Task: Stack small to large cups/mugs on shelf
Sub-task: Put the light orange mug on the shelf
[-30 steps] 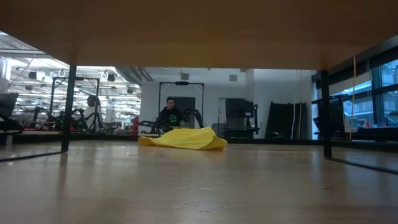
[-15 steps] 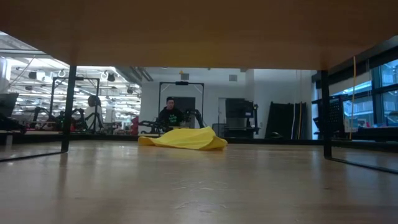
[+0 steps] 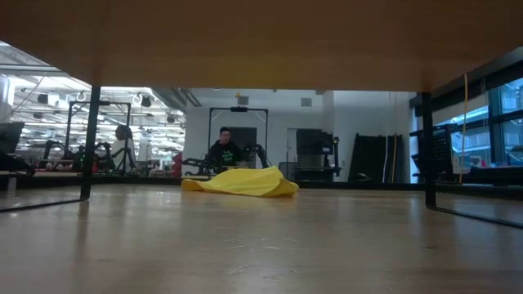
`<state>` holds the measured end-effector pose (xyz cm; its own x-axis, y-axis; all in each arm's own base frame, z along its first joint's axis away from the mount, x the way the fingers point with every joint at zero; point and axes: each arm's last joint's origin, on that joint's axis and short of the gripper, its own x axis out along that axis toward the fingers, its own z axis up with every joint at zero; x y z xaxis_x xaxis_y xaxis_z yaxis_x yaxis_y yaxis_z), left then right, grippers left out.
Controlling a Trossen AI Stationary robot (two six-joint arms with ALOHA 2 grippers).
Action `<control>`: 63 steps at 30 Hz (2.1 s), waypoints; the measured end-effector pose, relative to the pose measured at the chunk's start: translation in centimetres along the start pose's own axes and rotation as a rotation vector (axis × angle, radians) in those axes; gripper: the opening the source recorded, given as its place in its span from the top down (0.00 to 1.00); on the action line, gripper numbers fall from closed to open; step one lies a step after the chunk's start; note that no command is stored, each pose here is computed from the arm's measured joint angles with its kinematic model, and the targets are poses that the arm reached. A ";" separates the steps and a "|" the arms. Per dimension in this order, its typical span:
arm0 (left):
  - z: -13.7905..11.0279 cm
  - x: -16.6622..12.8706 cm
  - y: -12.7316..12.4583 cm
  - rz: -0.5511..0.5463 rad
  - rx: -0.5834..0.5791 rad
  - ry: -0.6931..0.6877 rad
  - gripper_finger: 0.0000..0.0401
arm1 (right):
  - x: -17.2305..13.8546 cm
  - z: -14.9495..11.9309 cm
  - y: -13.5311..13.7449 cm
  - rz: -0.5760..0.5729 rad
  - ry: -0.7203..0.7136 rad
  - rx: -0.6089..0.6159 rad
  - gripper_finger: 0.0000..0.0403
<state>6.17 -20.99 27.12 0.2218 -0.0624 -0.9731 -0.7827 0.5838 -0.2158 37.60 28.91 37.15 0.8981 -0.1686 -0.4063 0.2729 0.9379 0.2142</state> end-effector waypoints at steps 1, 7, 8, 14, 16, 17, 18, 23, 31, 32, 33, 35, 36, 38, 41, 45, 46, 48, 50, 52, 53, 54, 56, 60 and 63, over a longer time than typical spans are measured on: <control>0.3 0.3 0.1 0.068 -0.013 -0.002 0.82 | 0.0 0.0 0.0 0.000 0.000 -0.005 0.84; 1.8 1.5 -0.8 0.175 -0.078 -0.064 0.81 | 0.0 0.0 0.0 0.000 0.000 -0.024 0.84; 1.9 1.6 -1.0 0.178 -0.086 -0.070 0.81 | 0.0 0.0 0.0 0.000 0.000 -0.025 0.84; 2.0 2.6 -1.6 0.213 -0.090 -0.098 0.78 | -0.3 -0.2 0.3 0.011 0.004 -0.029 0.84; 1.9 2.9 -1.8 0.213 -0.091 -0.099 0.78 | -0.5 -0.3 0.4 0.016 0.005 -0.031 0.84; 1.9 3.1 -1.9 0.216 -0.090 -0.102 0.78 | -0.6 -0.4 0.5 0.019 0.005 -0.032 0.84; 1.9 3.2 -1.9 0.221 -0.090 -0.106 0.78 | -0.7 -0.5 0.6 0.021 0.006 -0.033 0.84; 1.6 4.3 -2.2 0.219 -0.092 -0.105 0.79 | -1.1 -0.7 0.9 0.031 0.008 -0.035 0.84; 1.7 6.0 -1.5 0.229 -0.094 -0.104 0.79 | -1.8 -1.2 1.4 0.048 0.013 -0.016 0.84; 1.7 6.2 -1.4 0.234 -0.095 -0.107 0.79 | -1.9 -1.3 1.5 0.051 0.014 -0.013 0.84; 1.8 6.3 -1.4 0.237 -0.096 -0.109 0.79 | -2.0 -1.3 1.6 0.053 0.015 -0.006 0.84; 1.8 6.6 -1.2 0.240 -0.097 -0.110 0.79 | -2.1 -1.4 1.7 0.057 0.016 0.001 0.84; 1.8 6.7 -1.2 0.238 -0.097 -0.109 0.79 | -2.2 -1.5 1.7 0.058 0.016 0.000 0.84; 1.8 7.1 -1.1 0.232 -0.098 -0.105 0.79 | -2.3 -1.5 1.8 0.060 0.017 0.001 0.84; 1.7 7.3 -1.0 0.224 -0.092 -0.099 0.79 | -2.3 -1.5 1.8 0.059 0.016 0.002 0.84; 1.8 7.3 -1.0 0.226 -0.064 -0.096 0.79 | -2.2 -1.5 1.8 0.053 0.013 0.000 0.84; 1.7 7.3 -1.0 0.227 -0.051 -0.095 0.79 | -2.2 -1.6 1.7 0.051 0.015 -0.003 0.84; 1.8 7.3 -1.0 0.229 -0.041 -0.095 0.81 | -2.2 -1.6 1.7 0.048 0.018 -0.008 0.84; 1.8 7.3 -1.0 0.230 -0.024 -0.093 0.84 | -2.2 -1.6 1.7 0.045 0.020 -0.011 0.84; 1.8 7.3 -1.0 0.231 -0.007 -0.091 0.89 | -2.2 -1.6 1.6 0.043 0.022 -0.014 0.84; 1.8 7.3 -1.0 0.231 0.004 -0.090 0.92 | -2.1 -1.6 1.6 0.040 0.023 -0.016 0.84; 1.8 7.3 -1.0 0.232 0.010 -0.089 0.95 | -2.1 -1.6 1.5 0.037 0.026 -0.020 0.84; 1.8 7.3 -1.0 0.224 0.026 -0.095 0.98 | -2.1 -1.7 1.4 0.031 0.030 -0.023 0.84; 1.8 7.3 -1.0 0.227 0.060 -0.089 0.97 | -1.8 -1.7 1.1 0.029 0.058 -0.002 0.84; 1.7 6.8 -1.3 0.228 0.133 -0.067 0.99 | -1.4 -1.6 0.9 0.056 0.096 0.019 0.84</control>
<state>9.68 -20.77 20.88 0.0896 0.1341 -0.9869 -0.7348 0.6779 0.0254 36.02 30.49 36.52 0.8750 -0.0857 -0.4765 0.2311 0.9388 0.2555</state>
